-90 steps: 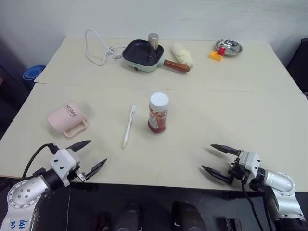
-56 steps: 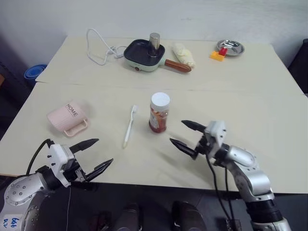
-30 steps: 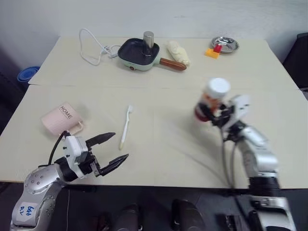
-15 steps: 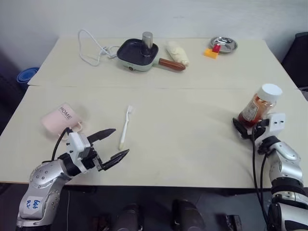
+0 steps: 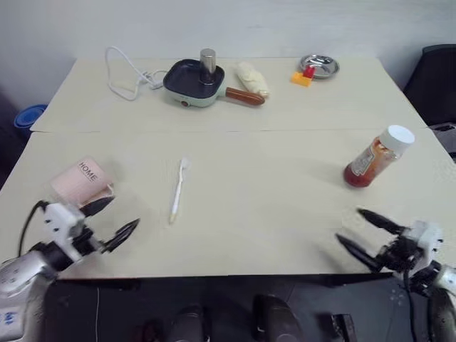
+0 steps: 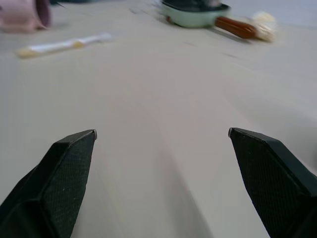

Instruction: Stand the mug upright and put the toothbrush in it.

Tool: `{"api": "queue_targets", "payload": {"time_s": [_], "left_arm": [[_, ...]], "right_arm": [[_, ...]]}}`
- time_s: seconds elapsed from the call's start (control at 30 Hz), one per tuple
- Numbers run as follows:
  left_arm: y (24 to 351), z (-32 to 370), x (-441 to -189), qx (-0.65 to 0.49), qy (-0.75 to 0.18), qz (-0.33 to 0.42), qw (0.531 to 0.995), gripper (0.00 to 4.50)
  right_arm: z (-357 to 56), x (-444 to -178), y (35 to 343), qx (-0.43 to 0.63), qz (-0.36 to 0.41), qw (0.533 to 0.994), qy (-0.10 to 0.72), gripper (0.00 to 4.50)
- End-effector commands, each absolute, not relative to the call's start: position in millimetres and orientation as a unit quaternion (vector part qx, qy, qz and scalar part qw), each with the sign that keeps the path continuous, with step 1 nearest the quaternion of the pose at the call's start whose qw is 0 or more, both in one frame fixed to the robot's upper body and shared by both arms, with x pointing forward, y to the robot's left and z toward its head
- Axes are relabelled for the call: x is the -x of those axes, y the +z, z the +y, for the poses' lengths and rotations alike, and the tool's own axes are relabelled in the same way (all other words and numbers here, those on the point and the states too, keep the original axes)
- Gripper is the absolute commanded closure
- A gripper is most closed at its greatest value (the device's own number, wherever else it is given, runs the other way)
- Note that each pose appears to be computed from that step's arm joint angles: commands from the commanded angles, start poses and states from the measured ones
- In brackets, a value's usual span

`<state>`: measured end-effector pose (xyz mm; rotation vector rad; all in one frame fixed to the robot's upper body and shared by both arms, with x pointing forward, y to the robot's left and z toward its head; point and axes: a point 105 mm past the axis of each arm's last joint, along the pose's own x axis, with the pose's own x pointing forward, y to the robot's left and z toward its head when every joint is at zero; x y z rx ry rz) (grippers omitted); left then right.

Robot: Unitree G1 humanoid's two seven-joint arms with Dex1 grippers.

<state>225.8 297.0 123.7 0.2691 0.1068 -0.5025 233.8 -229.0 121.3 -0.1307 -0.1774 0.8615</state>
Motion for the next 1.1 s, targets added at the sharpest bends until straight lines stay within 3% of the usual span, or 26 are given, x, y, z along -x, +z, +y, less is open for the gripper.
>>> {"api": "queue_targets", "payload": {"time_s": [0.03,0.13,0.23,0.43,0.6,0.83,1.0,1.1], "left_arm": [[128,329,-207,-0.161,-0.194,0.084,0.964,0.0],[124,349,-185,-0.175,-0.149,0.142,0.963,0.0],[130,348,-182,-0.18,-0.131,0.157,0.962,0.0],[150,316,-217,-0.184,-0.154,0.156,0.958,0.0],[146,301,-249,-0.188,-0.168,0.207,0.945,0.0],[137,298,-291,-0.202,-0.175,0.271,0.925,0.0],[130,306,-304,-0.202,-0.162,0.327,0.909,0.0],[121,308,-305,-0.206,-0.181,0.359,0.892,0.6]], "right_arm": [[-197,-235,133,0.065,-0.126,0.868,0.476,0.04],[-174,-245,137,0.072,-0.157,0.85,0.499,0.04],[-164,-252,138,0.078,-0.169,0.843,0.505,0.04],[-157,-255,137,0.088,-0.167,0.833,0.52,0.04],[-157,-259,135,0.093,-0.166,0.834,0.518,0.04],[-162,-257,131,0.091,-0.167,0.841,0.506,0.04],[-164,-256,128,0.086,-0.169,0.848,0.496,0.04],[-166,-254,123,0.087,-0.169,0.85,0.492,0.0]]}}
